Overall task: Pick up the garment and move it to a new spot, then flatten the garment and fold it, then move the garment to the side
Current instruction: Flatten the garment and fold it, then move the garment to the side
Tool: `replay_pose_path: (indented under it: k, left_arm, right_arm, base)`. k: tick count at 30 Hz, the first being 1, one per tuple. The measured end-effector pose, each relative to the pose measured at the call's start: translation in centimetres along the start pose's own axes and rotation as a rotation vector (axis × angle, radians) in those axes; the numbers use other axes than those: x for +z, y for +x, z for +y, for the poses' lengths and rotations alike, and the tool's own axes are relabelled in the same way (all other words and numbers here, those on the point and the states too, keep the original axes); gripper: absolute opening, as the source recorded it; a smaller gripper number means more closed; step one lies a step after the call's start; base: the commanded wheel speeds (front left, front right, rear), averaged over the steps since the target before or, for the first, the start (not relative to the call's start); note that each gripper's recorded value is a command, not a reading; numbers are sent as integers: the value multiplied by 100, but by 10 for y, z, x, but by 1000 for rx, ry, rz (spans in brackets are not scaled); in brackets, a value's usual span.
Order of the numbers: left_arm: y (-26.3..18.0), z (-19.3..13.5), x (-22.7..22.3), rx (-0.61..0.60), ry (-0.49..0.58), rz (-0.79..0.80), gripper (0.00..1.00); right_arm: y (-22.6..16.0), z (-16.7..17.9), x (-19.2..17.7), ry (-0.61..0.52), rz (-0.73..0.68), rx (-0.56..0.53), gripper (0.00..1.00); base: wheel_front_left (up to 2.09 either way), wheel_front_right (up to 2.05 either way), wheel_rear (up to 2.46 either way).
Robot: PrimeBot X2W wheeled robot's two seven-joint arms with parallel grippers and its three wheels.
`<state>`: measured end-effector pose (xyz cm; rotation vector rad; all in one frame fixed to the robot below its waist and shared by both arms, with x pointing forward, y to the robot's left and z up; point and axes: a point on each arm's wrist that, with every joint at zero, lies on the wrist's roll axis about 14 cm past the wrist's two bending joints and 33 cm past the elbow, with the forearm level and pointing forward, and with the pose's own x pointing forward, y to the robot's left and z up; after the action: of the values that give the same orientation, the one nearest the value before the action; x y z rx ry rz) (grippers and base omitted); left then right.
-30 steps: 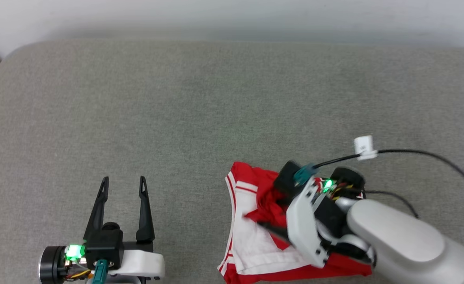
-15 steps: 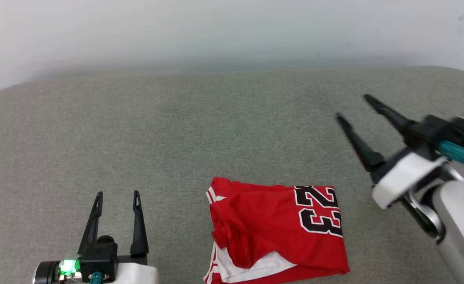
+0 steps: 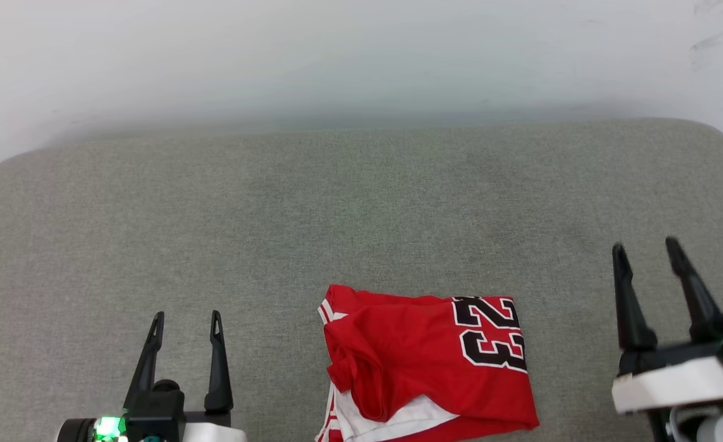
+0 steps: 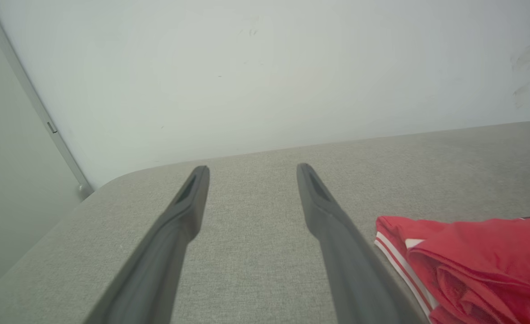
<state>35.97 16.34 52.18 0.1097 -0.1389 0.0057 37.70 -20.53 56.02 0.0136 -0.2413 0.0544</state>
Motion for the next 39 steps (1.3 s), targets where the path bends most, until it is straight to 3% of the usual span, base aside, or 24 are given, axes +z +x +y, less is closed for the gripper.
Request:
replay_pose_path:
  k: [17, 21, 30, 33, 39]
  left_arm:
    - [-15, 1, 1, -10, -5, 4, 100]
    - [-16, 1, 0, -10, -5, 7, 100]
    - [-12, 3, -3, -10, -5, 17, 100]
    - [-9, 3, -6, -10, -6, 25, 100]
    - [-3, 4, -12, -6, -5, 39, 100]
  right_arm:
    - [-50, 5, -17, 71, 71, -66, 100]
    - [-38, 6, 3, 53, 4, -50, 100]
    - [31, 10, 79, -149, -183, 126, 100]
    - [54, 14, 81, -196, -105, 182, 100]
    - [63, 14, 10, -154, 393, 279, 100]
  base:
    - [0, 0, 0]
    - [0, 0, 0]
    - [0, 0, 0]
    - [0, 0, 0]
    - [0, 0, 0]
